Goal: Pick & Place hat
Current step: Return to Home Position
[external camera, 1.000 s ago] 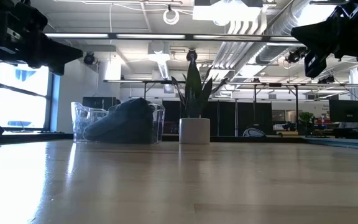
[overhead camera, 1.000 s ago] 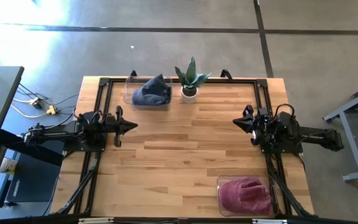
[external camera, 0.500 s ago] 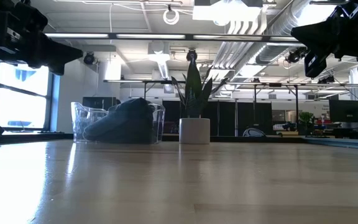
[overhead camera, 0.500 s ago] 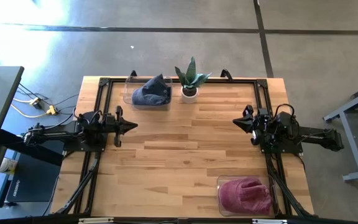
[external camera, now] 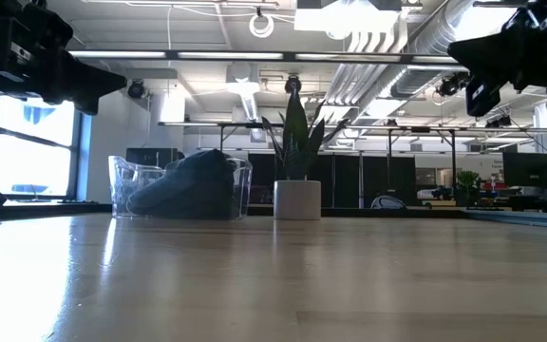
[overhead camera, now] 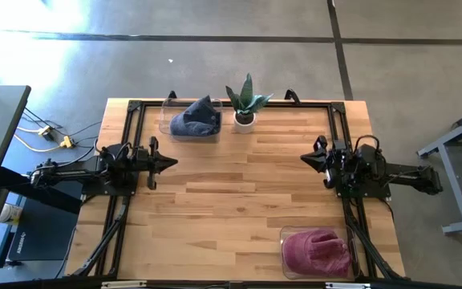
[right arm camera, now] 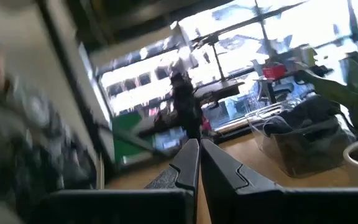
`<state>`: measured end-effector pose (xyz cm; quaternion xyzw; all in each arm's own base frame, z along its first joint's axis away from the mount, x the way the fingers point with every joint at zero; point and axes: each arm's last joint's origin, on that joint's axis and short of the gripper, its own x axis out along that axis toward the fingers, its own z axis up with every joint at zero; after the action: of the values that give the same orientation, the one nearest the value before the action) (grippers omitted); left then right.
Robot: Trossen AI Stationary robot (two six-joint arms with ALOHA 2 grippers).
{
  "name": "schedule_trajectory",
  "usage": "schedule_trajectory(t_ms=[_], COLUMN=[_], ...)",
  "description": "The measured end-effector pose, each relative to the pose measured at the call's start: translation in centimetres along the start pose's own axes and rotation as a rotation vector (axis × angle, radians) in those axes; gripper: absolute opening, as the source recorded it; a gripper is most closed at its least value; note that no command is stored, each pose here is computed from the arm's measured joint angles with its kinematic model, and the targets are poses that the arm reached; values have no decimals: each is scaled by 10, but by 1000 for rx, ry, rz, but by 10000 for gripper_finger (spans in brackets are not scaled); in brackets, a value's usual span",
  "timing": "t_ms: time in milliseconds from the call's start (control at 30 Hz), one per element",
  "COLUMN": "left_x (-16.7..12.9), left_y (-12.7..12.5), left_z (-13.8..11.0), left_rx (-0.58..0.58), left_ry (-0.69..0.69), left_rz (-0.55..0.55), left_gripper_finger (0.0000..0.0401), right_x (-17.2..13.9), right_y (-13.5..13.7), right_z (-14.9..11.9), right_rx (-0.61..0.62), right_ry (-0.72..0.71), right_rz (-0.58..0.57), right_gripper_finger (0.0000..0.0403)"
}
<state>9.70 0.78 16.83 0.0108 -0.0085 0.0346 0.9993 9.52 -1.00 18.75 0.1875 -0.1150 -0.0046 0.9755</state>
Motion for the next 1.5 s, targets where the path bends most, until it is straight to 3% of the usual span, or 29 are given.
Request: schedule_trajectory(t_ms=[167, 267, 467, 1500], left_x=[0, 0, 0, 0], left_y=[0, 0, 0, 0], left_z=[0, 0, 0, 0], left_rx=[-1, -1, -1, -1], left_ry=[1, 0, 0, 0], left_rz=[1, 2, 2, 0], left_gripper_finger=[1, 1, 1, 1], right_x=[-1, -2, -3, -2], right_y=[3, 1, -1, -2], right_z=[-9, -18, -19, -21], right_rx=[-228, -261, -378, -380], right_ry=[97, 187, 194, 216], right_rz=[73, 45, 7, 7], right_gripper_finger=[12, 12, 12, 12])
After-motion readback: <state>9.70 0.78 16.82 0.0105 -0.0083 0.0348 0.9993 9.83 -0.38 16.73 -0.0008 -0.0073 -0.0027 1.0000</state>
